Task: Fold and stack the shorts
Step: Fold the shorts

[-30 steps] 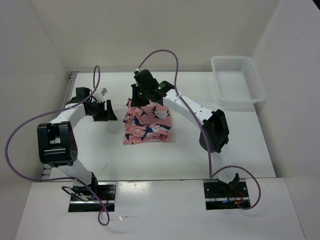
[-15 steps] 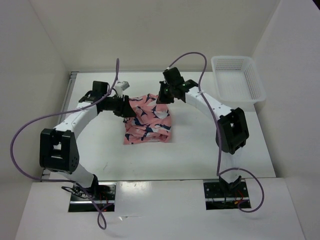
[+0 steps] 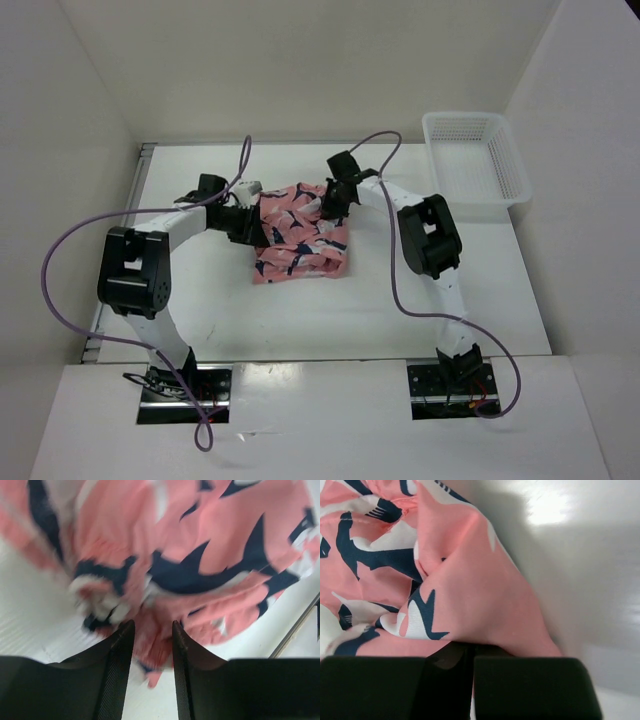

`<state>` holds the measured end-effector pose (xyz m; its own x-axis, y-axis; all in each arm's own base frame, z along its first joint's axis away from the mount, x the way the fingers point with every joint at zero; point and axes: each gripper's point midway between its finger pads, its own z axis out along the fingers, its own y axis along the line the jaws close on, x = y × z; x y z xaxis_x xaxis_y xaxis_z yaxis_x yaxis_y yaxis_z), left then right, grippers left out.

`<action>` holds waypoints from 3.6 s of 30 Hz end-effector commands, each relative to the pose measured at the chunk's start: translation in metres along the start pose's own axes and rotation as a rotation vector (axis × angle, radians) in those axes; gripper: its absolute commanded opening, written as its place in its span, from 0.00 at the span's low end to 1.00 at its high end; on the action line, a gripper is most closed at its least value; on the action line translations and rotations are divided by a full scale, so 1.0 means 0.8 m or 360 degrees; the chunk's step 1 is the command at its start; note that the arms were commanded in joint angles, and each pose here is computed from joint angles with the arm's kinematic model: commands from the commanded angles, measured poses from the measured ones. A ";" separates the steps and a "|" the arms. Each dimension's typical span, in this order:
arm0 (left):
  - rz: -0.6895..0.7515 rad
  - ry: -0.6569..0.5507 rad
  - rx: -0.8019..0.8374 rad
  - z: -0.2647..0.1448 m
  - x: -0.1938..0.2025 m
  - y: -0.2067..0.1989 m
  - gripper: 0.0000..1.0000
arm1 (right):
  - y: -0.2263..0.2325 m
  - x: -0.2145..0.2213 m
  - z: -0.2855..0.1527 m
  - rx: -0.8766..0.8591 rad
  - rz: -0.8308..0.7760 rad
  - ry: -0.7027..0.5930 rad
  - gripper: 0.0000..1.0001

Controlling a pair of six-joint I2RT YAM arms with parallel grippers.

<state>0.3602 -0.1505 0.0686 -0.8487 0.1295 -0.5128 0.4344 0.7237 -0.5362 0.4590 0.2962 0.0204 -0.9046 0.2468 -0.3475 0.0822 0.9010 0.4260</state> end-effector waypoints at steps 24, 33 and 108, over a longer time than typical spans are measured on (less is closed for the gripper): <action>0.0202 -0.0184 0.0091 -0.003 -0.061 -0.013 0.39 | 0.057 0.057 -0.170 -0.0327 -0.0176 -0.0120 0.00; 0.0122 -0.0093 -0.0021 0.038 -0.041 0.036 0.39 | -0.013 0.136 -0.101 -0.0137 -0.0144 0.0084 0.00; 0.0291 -0.0451 0.0128 -0.128 -0.108 -0.069 0.92 | -0.218 -0.058 -0.406 0.0674 0.0290 -0.0888 1.00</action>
<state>0.3724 -0.1299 0.2046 -0.6792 0.0408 -0.7328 0.5579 0.6775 -0.4794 0.3603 0.0252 0.2287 -0.5554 0.4361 -0.7080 0.4268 0.8802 0.2073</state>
